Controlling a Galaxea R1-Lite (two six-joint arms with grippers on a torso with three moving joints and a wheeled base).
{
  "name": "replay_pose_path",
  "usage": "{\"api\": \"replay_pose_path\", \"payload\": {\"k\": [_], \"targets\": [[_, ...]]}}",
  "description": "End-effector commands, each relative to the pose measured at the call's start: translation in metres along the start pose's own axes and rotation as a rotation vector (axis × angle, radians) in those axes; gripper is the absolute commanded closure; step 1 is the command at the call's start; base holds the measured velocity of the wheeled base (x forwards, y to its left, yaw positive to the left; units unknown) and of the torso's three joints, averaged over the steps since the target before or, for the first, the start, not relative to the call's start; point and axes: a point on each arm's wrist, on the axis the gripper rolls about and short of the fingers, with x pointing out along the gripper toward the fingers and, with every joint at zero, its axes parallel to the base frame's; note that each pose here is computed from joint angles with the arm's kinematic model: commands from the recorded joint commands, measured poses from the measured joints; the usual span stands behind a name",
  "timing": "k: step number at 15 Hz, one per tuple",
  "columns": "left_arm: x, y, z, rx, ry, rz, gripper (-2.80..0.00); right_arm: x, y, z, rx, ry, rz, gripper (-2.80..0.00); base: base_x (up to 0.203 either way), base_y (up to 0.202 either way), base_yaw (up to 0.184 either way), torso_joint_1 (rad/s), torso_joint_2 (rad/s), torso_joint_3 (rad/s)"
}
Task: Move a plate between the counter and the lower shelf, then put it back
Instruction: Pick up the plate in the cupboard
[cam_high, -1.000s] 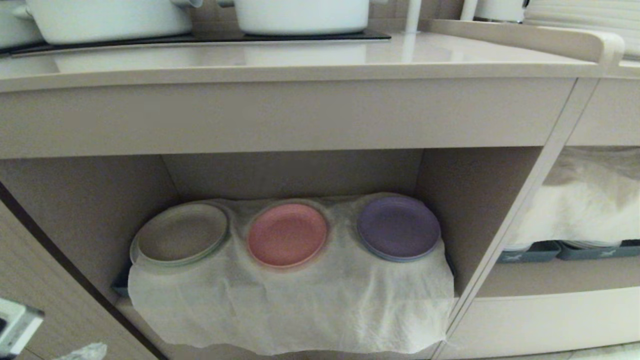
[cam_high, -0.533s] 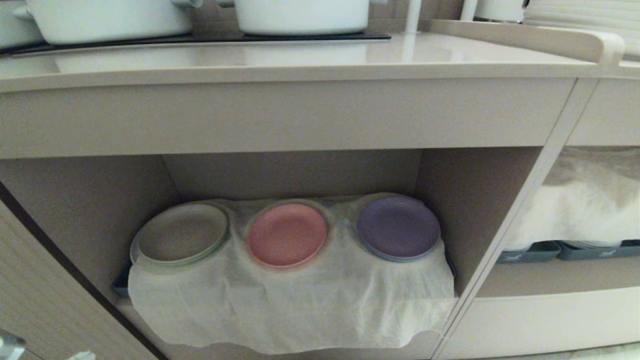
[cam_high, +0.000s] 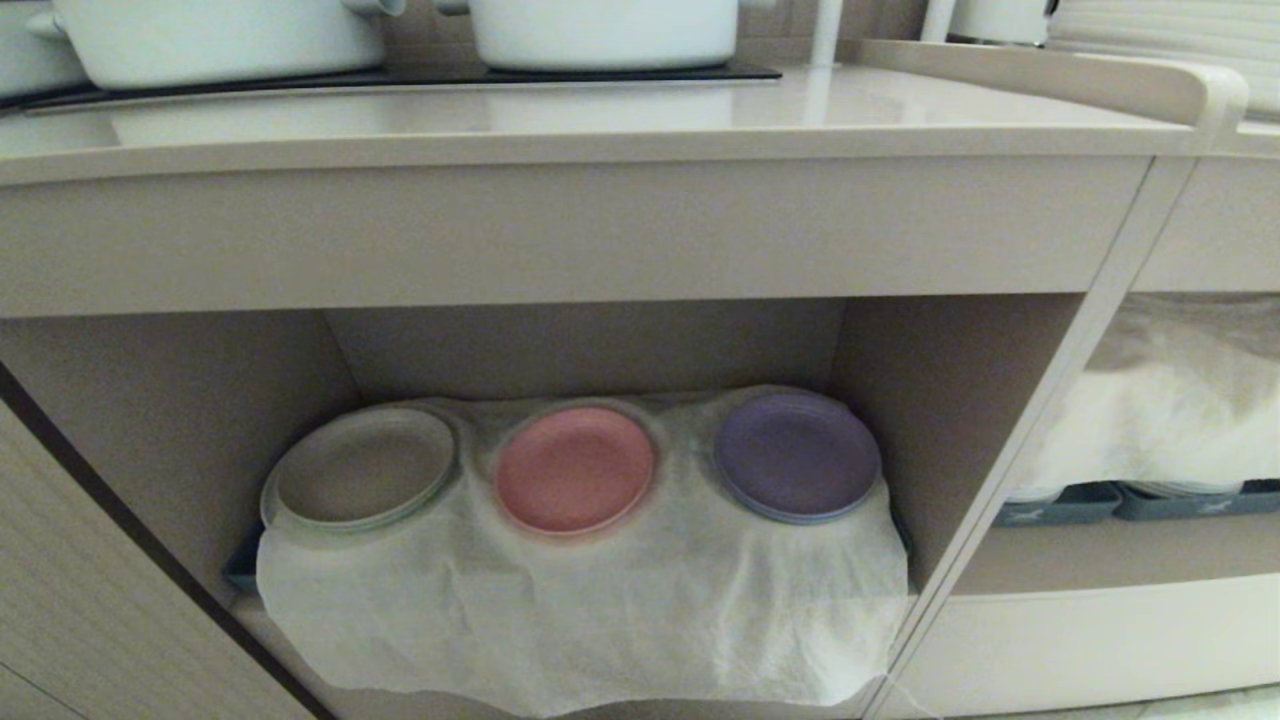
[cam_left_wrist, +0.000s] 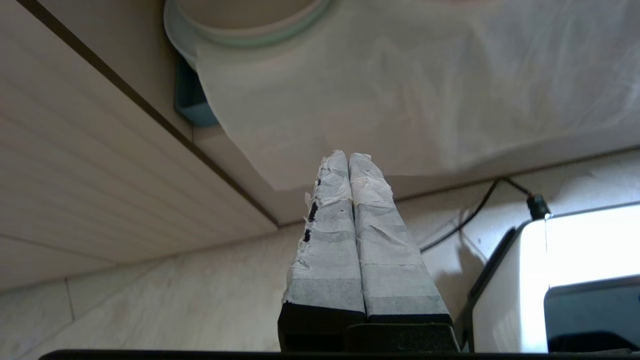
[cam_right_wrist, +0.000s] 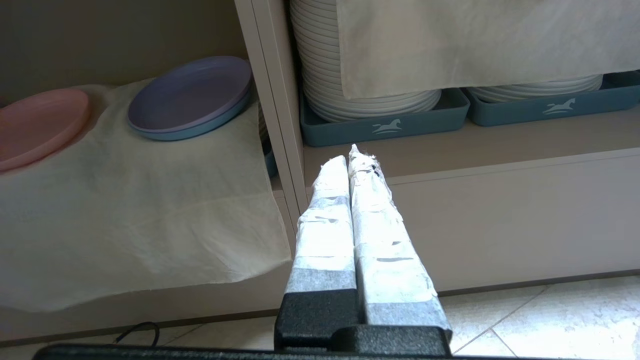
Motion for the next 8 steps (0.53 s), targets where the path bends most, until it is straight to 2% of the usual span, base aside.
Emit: {"api": "replay_pose_path", "payload": {"k": [1, 4, 8], "targets": [[-0.005, -0.002, -0.007, 0.002, -0.052, 0.008, 0.0, 0.0, 0.0, 0.0, 0.0, 0.0, 0.0, 0.0, 0.0, 0.0, 0.0, 0.0, 0.0, 0.0], [-0.008, -0.004, -0.018, 0.0, -0.094, 0.028, 0.0, 0.0, 0.0, 0.0, 0.0, 0.0, 0.0, 0.0, 0.0, 0.0, 0.0, 0.0, 0.0, 0.0], [-0.015, -0.007, -0.026, -0.055, -0.199, 0.044, 0.0, 0.0, 0.0, 0.0, 0.0, 0.001, -0.001, 0.0, 0.0, 0.0, 0.0, 0.0, 0.0, 0.0]]}}
